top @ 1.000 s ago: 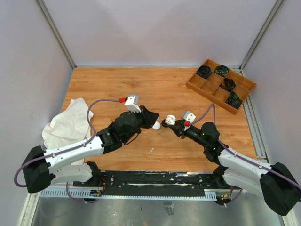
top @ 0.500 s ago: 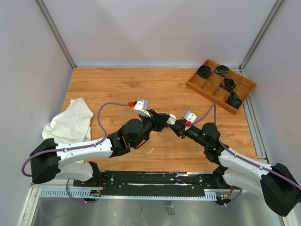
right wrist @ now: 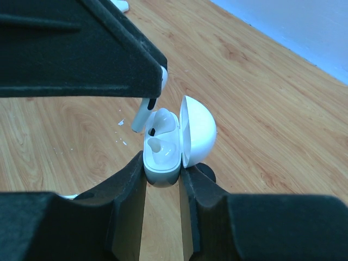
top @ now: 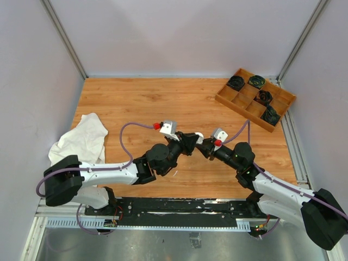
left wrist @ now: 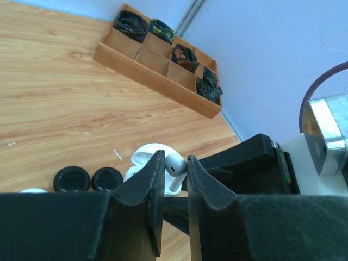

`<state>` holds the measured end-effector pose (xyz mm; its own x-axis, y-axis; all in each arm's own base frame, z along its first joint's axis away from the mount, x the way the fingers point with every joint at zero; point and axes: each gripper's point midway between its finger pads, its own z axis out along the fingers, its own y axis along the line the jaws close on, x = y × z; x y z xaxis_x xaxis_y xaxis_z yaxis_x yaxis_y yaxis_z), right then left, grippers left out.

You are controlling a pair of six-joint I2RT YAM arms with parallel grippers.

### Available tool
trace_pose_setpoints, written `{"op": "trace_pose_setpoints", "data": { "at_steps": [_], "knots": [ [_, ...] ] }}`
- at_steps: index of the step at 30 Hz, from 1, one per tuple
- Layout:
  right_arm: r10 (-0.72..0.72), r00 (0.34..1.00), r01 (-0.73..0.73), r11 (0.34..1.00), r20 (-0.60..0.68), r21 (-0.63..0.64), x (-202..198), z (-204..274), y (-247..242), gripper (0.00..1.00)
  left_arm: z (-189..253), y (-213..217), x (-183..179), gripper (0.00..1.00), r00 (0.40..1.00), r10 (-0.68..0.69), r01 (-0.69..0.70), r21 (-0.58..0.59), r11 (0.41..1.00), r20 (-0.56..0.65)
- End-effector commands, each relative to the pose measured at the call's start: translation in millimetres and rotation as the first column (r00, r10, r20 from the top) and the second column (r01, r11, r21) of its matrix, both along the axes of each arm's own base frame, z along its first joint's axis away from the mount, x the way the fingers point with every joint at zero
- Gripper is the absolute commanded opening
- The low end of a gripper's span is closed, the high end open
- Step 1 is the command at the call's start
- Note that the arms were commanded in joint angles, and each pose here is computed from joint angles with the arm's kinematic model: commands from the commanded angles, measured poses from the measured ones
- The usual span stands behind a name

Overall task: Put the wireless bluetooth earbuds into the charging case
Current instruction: Place the earbud in the charging case.

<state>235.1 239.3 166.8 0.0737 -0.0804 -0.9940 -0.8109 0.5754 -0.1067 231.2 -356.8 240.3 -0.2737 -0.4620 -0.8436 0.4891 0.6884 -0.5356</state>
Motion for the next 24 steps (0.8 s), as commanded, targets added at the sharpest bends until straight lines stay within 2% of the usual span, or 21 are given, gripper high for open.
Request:
{"op": "trace_pose_setpoints", "data": {
  "at_steps": [1, 24],
  "knots": [
    [-0.003, 0.999, 0.002, 0.999, 0.036, 0.039, 1, 11, -2, 0.02, 8, 4, 4, 0.24, 0.997, 0.043, -0.041, -0.027, 0.999, 0.067],
    [-0.006, 0.999, 0.004, 0.999, 0.038, 0.044, 1, 12, -2, 0.01, -14, 2, 3, 0.24, 0.994, 0.05, -0.052, 0.015, 0.999, 0.093]
  ]
}}
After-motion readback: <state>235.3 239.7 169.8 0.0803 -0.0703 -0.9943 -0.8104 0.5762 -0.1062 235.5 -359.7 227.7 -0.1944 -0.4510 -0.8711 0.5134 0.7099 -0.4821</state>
